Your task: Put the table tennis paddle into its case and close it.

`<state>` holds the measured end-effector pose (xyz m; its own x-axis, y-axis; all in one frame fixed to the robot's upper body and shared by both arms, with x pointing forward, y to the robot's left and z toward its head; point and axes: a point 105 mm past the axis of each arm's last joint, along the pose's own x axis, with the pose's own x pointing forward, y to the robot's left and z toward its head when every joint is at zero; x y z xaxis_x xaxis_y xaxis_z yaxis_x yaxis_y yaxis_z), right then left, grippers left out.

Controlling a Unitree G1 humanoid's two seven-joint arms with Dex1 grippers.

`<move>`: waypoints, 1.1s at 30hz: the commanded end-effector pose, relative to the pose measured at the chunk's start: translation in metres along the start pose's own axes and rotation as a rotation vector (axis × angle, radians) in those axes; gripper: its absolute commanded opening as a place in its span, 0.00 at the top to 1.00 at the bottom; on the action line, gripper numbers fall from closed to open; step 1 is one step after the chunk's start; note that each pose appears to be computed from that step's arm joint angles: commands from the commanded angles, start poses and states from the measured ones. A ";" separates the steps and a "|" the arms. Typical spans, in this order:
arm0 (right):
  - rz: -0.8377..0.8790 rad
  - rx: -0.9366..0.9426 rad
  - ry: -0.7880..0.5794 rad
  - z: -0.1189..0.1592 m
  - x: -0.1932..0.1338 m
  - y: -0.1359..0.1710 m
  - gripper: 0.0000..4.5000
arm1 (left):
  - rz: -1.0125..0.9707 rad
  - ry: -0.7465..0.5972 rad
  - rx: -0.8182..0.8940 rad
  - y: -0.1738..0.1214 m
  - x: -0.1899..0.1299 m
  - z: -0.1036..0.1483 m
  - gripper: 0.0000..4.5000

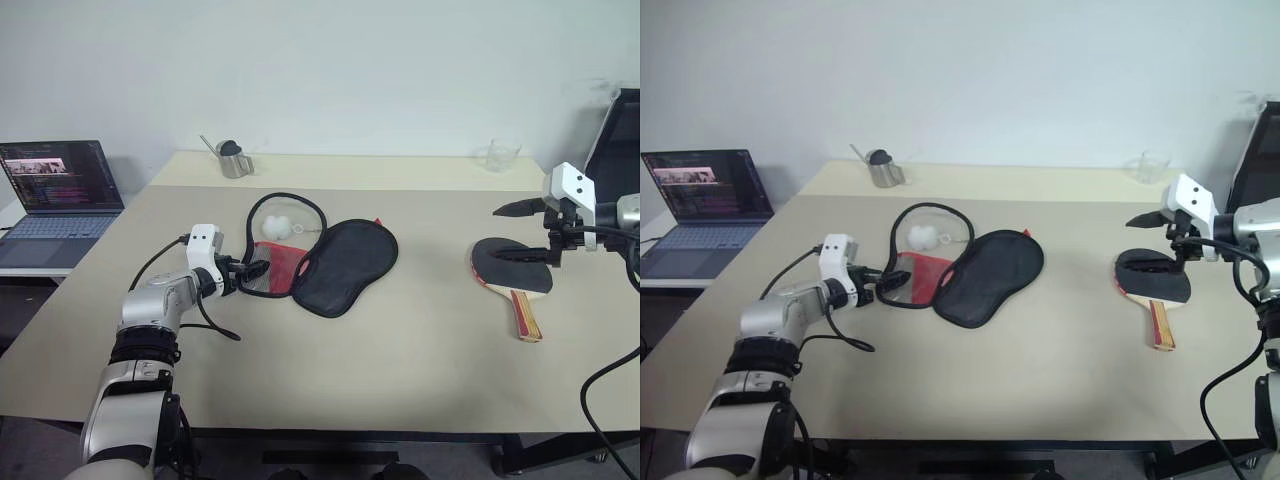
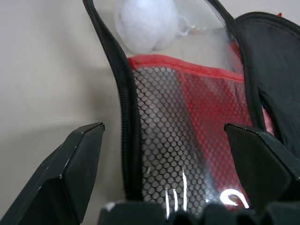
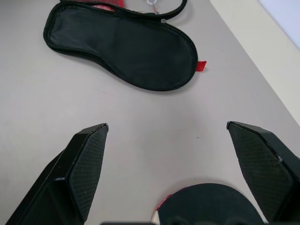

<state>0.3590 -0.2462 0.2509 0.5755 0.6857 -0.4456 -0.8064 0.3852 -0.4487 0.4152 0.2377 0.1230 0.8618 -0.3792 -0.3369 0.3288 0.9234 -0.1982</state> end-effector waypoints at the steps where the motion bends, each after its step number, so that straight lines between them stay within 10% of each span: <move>1: -0.036 -0.038 -0.031 0.013 -0.011 -0.005 0.01 | 0.007 -0.013 0.012 0.000 -0.001 0.010 0.00; 15: -0.048 -0.030 -0.033 0.010 -0.014 -0.001 0.00 | -0.079 -0.016 0.025 -0.024 -0.003 0.013 1.00; 33: -0.054 -0.033 -0.022 0.010 -0.017 0.002 0.00 | -0.109 -0.038 -0.017 -0.102 0.041 -0.004 1.00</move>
<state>0.3516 -0.2474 0.2460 0.5827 0.6793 -0.4461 -0.8033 0.3984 -0.4426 0.4131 0.1302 0.1092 0.8108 -0.4841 -0.3289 0.4016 0.8690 -0.2890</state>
